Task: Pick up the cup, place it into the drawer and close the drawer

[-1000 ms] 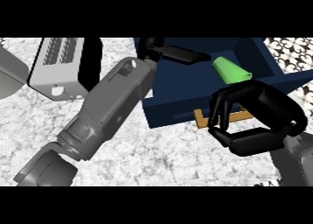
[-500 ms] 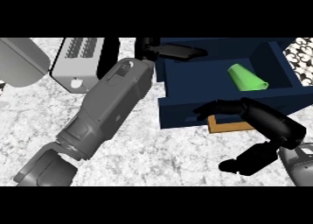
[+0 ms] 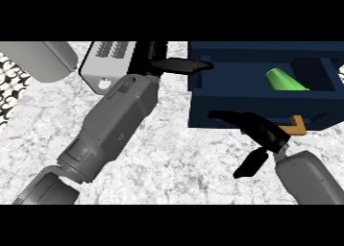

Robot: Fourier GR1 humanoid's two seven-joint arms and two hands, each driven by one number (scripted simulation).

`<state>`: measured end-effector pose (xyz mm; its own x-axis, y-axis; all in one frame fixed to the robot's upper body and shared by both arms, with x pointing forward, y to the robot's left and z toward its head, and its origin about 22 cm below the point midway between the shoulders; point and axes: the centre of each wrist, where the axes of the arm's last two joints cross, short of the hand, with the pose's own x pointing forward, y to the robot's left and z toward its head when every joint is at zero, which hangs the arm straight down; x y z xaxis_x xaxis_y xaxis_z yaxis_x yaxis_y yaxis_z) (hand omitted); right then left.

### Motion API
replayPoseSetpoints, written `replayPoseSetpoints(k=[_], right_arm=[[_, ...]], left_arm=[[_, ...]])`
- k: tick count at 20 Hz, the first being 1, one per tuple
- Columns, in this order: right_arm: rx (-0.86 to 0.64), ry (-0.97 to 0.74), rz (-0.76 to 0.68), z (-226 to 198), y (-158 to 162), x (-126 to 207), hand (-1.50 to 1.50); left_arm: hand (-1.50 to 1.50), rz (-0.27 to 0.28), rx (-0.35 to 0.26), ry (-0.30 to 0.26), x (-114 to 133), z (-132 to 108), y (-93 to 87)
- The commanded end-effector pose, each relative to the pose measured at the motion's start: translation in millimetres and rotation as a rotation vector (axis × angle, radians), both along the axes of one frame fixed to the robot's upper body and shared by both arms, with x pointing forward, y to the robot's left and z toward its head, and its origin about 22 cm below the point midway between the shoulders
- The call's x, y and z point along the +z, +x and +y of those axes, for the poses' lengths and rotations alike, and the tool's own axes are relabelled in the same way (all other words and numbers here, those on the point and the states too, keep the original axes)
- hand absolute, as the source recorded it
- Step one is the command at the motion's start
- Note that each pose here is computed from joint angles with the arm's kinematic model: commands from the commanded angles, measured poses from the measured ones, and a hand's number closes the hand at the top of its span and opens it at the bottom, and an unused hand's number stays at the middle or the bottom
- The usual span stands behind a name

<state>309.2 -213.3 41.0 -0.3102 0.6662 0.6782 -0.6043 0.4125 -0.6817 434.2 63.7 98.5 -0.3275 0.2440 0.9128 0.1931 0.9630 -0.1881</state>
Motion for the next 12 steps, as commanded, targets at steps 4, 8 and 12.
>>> replayPoseSetpoints(k=[4,8,12], right_arm=[[-0.045,-0.105,0.025,16.4,31.2,-65.5,1.50],[-0.085,-0.029,-0.061,-21.3,62.0,-51.9,1.50],[-0.189,0.052,-0.127,-43.3,89.2,-24.2,1.50]], left_arm=[[-1.50,0.000,0.000,-0.028,-5.5,34.3,0.0],[-1.50,0.013,-0.024,-0.037,-29.8,48.2,-11.3],[-1.50,0.021,-0.037,-0.042,-37.8,73.2,-14.3]])
